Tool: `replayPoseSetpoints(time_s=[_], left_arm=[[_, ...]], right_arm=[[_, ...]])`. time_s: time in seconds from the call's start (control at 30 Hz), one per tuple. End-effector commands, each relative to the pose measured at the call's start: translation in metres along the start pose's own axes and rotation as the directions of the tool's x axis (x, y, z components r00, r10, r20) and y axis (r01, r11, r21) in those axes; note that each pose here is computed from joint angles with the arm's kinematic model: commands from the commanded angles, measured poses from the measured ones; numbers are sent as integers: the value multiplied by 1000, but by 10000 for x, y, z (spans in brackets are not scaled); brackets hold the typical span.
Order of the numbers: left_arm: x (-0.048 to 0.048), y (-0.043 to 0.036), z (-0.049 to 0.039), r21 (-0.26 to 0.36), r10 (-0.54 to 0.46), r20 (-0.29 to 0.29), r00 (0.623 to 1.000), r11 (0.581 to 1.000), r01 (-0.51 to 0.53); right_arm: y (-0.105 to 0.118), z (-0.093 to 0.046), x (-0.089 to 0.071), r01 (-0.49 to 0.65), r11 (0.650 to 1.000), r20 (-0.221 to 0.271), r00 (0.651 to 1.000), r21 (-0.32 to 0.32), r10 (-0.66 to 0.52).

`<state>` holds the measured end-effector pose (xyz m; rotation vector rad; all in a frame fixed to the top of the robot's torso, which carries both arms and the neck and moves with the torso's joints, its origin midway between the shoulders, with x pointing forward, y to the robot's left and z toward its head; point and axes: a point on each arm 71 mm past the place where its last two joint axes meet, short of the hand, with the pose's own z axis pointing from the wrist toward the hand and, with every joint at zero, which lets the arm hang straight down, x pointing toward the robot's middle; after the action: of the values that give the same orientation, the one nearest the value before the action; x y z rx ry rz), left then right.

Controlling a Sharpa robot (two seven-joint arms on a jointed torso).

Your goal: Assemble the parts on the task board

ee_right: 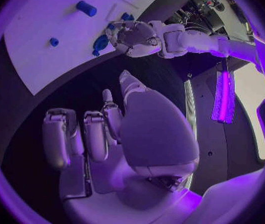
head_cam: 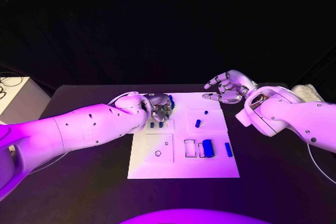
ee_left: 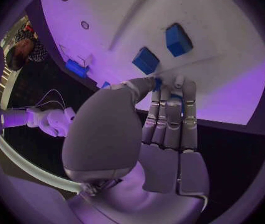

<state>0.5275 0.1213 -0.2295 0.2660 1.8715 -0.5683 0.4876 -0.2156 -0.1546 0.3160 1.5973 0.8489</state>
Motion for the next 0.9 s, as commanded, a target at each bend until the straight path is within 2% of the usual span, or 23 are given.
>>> replayPoseSetpoints(time_s=[0.03, 0.57, 0.7, 0.9], left_arm=[[29, -16, 7, 16, -15, -10, 1000, 1000, 15], [-40, 22, -30, 45, -45, 85, 995, 998, 41], [-58, 34, -68, 55, -56, 94, 994, 997, 51], [-144, 50, -164, 75, -94, 111, 989, 993, 86]], right_arm=[[17, -2, 16, 2, 1000, -12, 1000, -15, -2], [16, -1, 20, 2, 1000, -17, 1000, -13, -2], [13, 1, 19, 2, 1000, -18, 1000, -12, -3], [8, -1, 16, 3, 1000, -18, 1000, -11, -3]])
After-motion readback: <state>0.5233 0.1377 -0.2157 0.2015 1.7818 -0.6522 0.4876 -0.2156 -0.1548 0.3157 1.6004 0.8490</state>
